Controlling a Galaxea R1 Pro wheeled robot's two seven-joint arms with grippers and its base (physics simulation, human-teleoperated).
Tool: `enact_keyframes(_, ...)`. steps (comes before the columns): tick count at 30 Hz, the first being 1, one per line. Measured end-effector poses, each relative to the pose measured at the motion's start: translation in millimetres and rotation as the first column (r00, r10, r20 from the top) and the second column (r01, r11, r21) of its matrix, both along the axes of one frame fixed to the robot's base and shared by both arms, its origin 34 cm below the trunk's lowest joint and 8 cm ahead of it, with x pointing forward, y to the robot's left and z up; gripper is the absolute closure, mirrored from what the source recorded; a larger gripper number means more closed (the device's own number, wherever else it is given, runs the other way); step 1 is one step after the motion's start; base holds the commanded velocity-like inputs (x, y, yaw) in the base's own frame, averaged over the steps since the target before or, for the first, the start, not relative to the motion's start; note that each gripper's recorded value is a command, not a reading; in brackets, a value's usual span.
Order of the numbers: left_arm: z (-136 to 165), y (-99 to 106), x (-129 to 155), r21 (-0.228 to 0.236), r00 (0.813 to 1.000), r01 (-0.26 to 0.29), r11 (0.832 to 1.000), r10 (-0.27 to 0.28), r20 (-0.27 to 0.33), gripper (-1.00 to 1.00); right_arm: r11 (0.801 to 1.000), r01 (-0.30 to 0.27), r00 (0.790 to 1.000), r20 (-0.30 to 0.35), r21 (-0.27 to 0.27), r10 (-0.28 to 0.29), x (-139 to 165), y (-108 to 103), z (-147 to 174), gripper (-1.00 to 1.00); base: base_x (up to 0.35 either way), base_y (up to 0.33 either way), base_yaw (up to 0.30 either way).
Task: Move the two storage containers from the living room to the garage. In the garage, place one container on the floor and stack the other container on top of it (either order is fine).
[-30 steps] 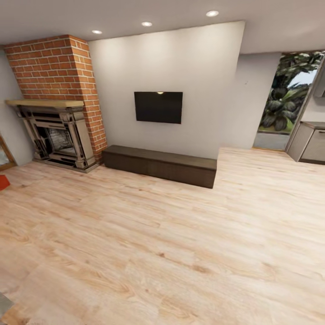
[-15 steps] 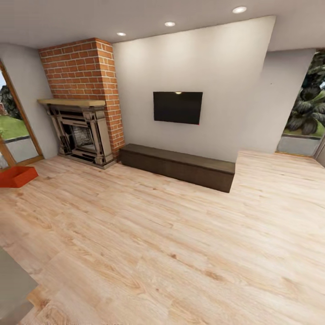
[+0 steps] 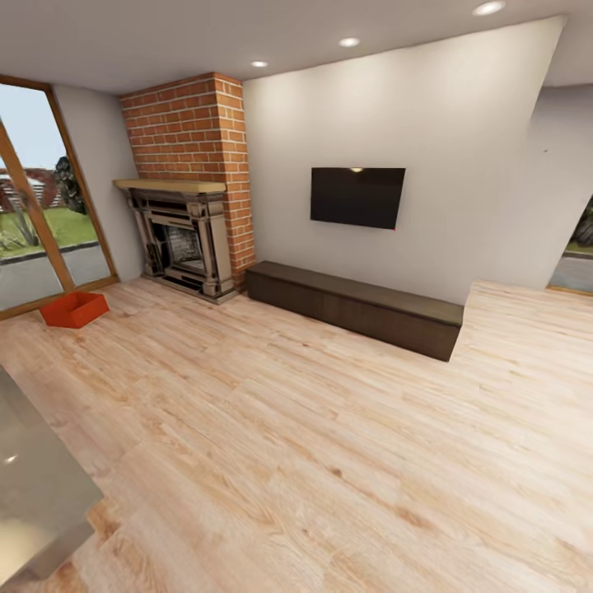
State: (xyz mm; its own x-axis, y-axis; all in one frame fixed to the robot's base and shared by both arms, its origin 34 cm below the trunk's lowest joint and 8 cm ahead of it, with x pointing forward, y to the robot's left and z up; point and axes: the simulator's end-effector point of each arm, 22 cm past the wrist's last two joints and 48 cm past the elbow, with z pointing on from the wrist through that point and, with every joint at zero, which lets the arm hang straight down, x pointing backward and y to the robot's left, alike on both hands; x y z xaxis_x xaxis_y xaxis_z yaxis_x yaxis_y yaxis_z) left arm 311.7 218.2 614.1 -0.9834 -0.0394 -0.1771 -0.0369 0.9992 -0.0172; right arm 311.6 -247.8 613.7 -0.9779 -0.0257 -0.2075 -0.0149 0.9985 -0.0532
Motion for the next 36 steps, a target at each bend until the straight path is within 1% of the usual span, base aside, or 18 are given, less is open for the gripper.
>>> enact_keyframes(20,-0.1,1.3,-0.9,0.001,1.0,0.0,1.0,0.0,-0.004,-1.0,1.0,0.0,1.0,0.001,0.0,0.0,0.1,-0.5,0.1,-1.0,0.329,0.0,0.006)
enact_keyframes(36,0.0,0.2,-0.5,-0.001,1.0,0.0,1.0,0.0,-0.002,-1.0,1.0,-0.012,1.0,0.002,0.0,0.012,0.5,-0.2,0.2,-1.0,0.337,0.0,0.0)
